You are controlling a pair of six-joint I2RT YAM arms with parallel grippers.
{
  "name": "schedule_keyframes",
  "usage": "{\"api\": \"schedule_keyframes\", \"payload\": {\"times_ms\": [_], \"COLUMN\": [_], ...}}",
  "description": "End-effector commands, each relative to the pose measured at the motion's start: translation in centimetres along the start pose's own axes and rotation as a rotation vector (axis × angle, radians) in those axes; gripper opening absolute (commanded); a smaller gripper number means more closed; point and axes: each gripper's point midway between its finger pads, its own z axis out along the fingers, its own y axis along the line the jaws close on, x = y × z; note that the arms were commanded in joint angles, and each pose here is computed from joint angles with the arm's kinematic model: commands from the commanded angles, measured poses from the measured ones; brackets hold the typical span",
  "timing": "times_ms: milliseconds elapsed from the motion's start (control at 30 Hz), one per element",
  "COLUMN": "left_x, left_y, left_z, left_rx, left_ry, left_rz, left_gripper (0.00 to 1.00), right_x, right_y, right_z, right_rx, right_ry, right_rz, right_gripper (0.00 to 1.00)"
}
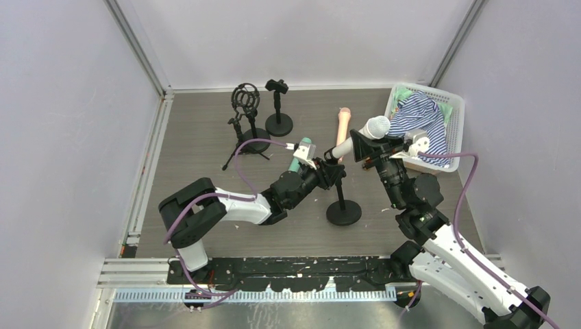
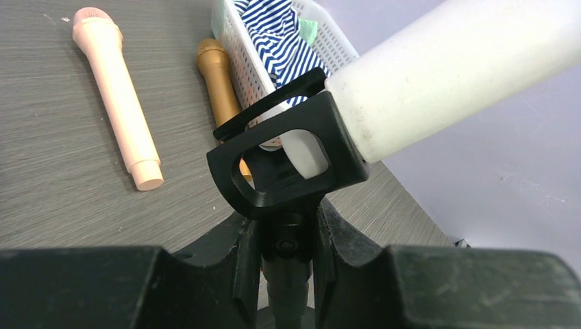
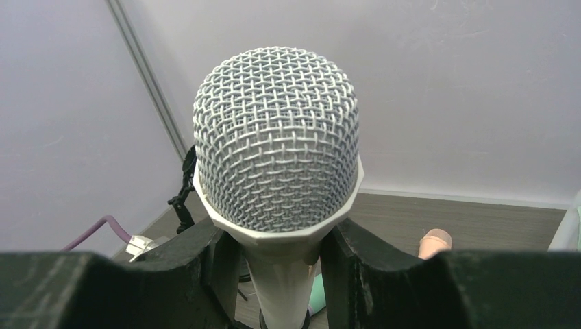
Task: Attach the microphones to the stand
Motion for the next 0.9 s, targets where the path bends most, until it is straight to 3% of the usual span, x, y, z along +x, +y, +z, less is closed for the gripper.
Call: {"api": "schedule_keyframes", "payload": {"times_ms": [0, 433, 867], "left_x": [0.7, 0.6, 0.6], "left_y": [-6.1, -6.7, -6.8], "left_z": [-0.4, -0.4, -0.4], "left_rx": [0.216, 0.245, 0.251], "left_ry": [0.038, 0.036, 0.036], "left_rz": [0.036, 0.043, 0.049], "left_gripper": [0.01, 0.00, 0.01], "right_x": [12.0, 16.0, 16.7], "right_y": [-0.2, -2.6, -0.9], "right_z": [-3.7, -3.8, -3.7], "right_rx": [-0.077, 0.068, -0.034], "right_ry": [0.407, 0.530, 0.556], "right_rz": [-0.082, -0.080, -0.136], "right_gripper": [0.01, 0.01, 0.01]}}
